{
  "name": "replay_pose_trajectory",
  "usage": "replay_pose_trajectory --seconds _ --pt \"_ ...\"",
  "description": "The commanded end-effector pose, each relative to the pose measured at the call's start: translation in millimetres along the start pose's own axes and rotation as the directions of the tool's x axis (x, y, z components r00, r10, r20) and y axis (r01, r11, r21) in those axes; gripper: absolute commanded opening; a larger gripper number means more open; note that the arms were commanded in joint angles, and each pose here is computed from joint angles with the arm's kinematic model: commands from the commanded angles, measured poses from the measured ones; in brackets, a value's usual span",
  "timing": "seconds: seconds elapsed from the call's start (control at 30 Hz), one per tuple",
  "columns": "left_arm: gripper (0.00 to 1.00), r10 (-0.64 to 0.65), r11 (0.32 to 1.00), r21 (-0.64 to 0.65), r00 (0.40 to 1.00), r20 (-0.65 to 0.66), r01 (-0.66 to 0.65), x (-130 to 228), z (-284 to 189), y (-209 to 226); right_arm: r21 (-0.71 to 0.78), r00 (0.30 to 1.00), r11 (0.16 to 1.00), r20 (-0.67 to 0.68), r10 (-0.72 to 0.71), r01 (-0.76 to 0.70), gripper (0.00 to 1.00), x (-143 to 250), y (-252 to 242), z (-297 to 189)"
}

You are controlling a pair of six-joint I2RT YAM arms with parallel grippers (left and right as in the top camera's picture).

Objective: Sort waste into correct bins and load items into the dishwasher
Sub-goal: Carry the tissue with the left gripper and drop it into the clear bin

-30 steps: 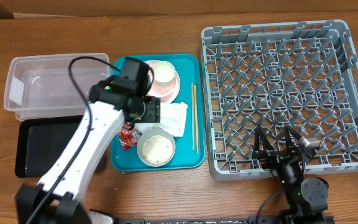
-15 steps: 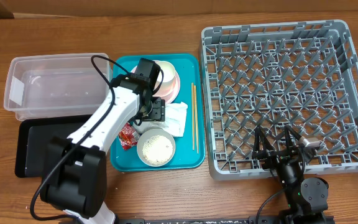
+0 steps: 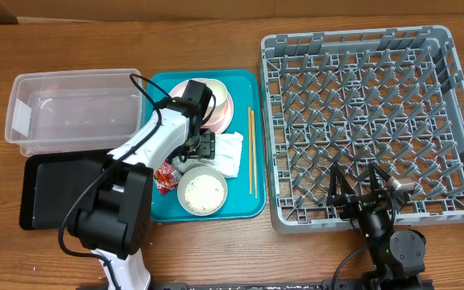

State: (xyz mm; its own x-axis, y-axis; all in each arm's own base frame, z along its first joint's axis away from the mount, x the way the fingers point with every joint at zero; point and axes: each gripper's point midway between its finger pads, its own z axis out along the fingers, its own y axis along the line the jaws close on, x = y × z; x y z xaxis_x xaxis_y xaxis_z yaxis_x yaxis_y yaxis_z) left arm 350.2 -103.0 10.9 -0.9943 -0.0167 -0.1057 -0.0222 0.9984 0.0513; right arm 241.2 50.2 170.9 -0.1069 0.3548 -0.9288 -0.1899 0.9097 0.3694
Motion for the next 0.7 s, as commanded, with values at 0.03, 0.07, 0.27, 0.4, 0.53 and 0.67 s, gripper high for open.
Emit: replay_pose_trajectory --seconds 0.03,0.07,0.27,0.4,0.53,0.67 --pt "0.77 0.0 1.0 -0.025 1.0 -0.008 0.0 -5 11 3 0.006 1.0 1.0 0.008 -0.001 0.001 1.0 0 -2 0" --pt "0.76 0.0 1.0 -0.026 1.0 -0.012 -0.001 -5 14 3 0.006 1.0 1.0 0.008 -0.001 0.001 1.0 0 -2 0" --pt "0.38 0.003 0.999 -0.033 0.999 -0.032 -0.004 -1 21 4 0.006 1.0 1.0 0.008 -0.001 0.001 1.0 0 -2 0" --pt "0.2 0.002 0.999 -0.033 1.0 -0.031 -0.003 -2 20 4 0.006 1.0 1.0 0.008 -0.001 0.001 1.0 0 -2 0" --pt "0.04 0.001 1.0 -0.026 1.0 -0.014 -0.001 -4 11 4 0.006 1.0 1.0 0.008 -0.001 0.001 1.0 0 -2 0" --pt "0.04 -0.005 1.0 -0.004 0.999 0.049 0.005 -14 -13 2 0.006 1.0 1.0 0.008 -0.001 0.001 1.0 0 -2 0"
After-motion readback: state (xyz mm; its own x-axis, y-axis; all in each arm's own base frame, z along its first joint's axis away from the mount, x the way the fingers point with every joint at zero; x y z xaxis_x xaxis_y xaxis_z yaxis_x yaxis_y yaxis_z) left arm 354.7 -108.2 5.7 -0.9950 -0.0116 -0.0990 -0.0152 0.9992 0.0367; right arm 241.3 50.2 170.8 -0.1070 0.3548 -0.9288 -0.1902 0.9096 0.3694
